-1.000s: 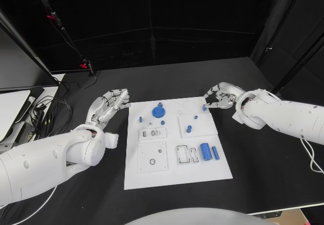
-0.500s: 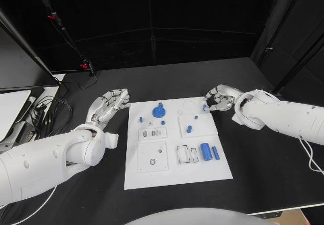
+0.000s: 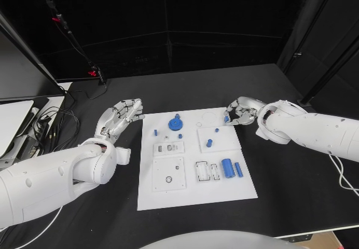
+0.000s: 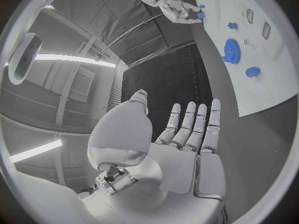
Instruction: Assemble the parts on the task board
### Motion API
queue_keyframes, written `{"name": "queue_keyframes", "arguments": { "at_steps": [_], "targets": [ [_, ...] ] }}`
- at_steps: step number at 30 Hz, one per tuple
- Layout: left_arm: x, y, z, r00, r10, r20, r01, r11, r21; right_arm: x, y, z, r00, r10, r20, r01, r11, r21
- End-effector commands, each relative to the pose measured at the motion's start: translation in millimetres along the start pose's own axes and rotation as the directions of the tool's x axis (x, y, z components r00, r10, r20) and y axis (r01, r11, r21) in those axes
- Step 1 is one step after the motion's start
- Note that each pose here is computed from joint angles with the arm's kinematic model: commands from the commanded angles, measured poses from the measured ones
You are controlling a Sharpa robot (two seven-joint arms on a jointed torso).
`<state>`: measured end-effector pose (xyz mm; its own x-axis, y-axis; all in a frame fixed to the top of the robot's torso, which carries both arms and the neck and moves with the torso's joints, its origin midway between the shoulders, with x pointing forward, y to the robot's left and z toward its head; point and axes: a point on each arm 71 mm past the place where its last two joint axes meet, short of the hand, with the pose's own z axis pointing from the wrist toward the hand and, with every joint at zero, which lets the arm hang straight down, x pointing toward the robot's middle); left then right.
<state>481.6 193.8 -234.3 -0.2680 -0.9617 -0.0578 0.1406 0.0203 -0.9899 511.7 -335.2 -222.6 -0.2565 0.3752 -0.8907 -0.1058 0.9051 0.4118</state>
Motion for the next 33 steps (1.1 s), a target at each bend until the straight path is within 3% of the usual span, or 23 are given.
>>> {"name": "queue_keyframes", "arguments": {
  "at_steps": [1, 12, 33],
  "targets": [
    [1.2, -18.7, -1.8, 1.000, 0.000, -0.007, 0.002, 0.968, 0.252, 1.3, -0.2, 0.3, 1.000, -0.014, -0.021, 0.015, 1.000, 0.016],
    [0.1, -18.9, -2.7, 1.000, 0.000, -0.006, 0.002, 0.968, 0.251, 9.1, -2.1, -0.6, 1.000, -0.010, -0.016, 0.011, 1.000, 0.025],
    [-1.2, -18.4, -2.1, 1.000, 0.003, -0.003, -0.002, 0.968, 0.249, 6.6, 0.9, -2.4, 0.997, 0.003, 0.077, -0.002, 1.000, -0.020]
  ]
}}
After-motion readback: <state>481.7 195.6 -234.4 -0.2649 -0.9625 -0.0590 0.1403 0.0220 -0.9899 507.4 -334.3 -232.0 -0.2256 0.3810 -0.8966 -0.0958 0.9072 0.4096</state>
